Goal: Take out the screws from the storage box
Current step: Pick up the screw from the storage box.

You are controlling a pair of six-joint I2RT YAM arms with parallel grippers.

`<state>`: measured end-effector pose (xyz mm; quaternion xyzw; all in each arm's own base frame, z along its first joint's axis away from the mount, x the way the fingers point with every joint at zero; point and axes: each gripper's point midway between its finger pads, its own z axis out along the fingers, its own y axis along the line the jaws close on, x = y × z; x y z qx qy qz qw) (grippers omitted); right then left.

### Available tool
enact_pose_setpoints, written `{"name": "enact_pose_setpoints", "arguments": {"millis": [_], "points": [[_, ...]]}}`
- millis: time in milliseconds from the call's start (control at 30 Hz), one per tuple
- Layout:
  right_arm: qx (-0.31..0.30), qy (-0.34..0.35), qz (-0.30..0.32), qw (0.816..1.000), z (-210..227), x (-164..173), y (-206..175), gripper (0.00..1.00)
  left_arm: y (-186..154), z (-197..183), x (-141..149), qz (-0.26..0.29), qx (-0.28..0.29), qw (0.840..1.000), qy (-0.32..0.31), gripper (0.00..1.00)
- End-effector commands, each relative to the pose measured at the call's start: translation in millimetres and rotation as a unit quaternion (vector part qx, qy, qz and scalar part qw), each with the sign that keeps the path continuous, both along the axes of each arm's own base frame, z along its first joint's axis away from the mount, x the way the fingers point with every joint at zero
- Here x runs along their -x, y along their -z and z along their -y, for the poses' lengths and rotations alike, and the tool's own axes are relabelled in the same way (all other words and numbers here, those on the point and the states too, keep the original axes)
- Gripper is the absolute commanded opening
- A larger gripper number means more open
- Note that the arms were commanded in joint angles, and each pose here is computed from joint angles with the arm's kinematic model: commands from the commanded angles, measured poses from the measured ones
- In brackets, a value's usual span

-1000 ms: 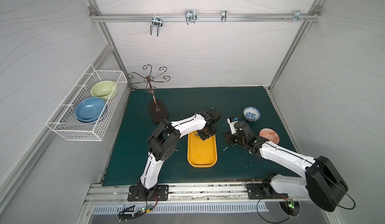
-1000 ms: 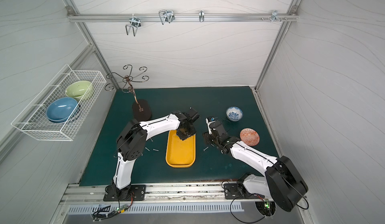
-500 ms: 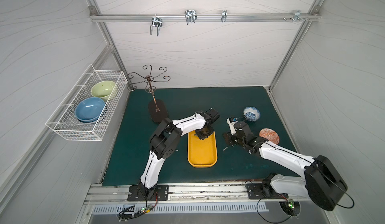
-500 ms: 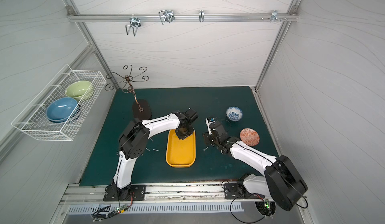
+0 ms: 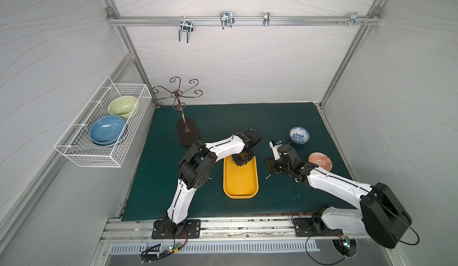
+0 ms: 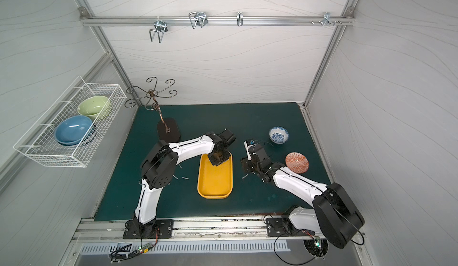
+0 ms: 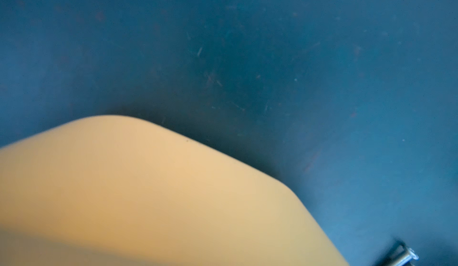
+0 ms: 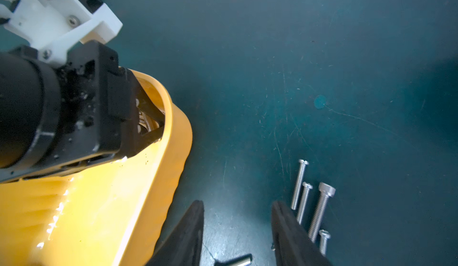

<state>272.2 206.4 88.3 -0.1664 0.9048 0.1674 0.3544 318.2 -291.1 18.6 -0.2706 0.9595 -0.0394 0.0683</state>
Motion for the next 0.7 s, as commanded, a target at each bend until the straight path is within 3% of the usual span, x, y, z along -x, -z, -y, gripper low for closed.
{"name": "enact_pose_setpoints", "arguments": {"millis": [0, 233, 467, 667], "points": [[-0.003, -0.009, 0.001, 1.0, -5, 0, 0, 0.48, 39, -25, 22, -0.049, -0.064, 0.997, 0.002, 0.29], [-0.004, -0.007, -0.001, 1.0, -5, 0, 0, 0.48, 49, -20, 25, -0.065, -0.057, 0.996, 0.007, 0.0], [-0.01, -0.007, 0.005, 1.0, -5, 1, -4, 0.48, 32, -15, 17, -0.044, -0.046, 0.998, 0.023, 0.0], [-0.019, -0.007, 0.015, 1.0, -4, 2, -13, 0.47, -23, -9, 1, 0.012, -0.031, 0.998, 0.056, 0.0]]}}
